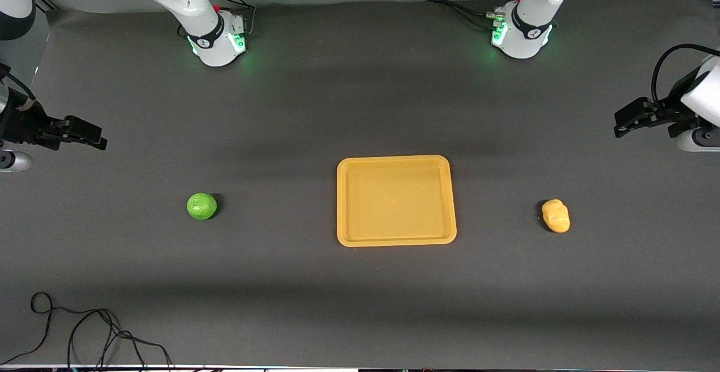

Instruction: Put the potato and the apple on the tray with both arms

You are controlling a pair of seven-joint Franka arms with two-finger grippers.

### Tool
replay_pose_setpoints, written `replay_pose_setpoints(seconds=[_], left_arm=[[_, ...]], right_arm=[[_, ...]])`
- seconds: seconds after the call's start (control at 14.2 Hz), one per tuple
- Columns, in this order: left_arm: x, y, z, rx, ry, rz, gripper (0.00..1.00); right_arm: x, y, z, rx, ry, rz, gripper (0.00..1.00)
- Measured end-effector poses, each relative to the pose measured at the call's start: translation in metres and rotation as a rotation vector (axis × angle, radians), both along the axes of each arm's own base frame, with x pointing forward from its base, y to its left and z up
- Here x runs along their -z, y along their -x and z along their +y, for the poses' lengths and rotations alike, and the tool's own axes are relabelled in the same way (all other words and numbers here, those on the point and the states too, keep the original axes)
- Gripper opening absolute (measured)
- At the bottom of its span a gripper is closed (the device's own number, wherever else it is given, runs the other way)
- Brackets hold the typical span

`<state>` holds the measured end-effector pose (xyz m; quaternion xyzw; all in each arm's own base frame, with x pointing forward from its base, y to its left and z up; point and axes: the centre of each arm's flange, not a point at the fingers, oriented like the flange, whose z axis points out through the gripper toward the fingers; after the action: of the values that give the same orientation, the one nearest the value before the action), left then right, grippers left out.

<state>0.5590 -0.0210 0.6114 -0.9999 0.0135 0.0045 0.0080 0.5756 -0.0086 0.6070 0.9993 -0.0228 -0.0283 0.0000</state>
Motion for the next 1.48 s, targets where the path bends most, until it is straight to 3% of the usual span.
replay_pose_setpoints(seconds=[0.91, 1.05, 1.48], left_arm=[[0.019, -0.009, 0.027, -0.049, 0.003, 0.033, 1.0], [0.045, -0.021, 0.042, -0.072, 0.007, 0.066, 1.0], [0.182, -0.065, 0.05, -0.077, 0.024, 0.043, 1.0]], right_arm=[[-0.002, 0.0, -0.003, 0.006, 0.0, -0.006, 1.0], [-0.002, 0.0, -0.004, 0.008, 0.0, -0.006, 1.0], [0.0, 0.001, -0.008, 0.014, 0.001, -0.003, 1.0]])
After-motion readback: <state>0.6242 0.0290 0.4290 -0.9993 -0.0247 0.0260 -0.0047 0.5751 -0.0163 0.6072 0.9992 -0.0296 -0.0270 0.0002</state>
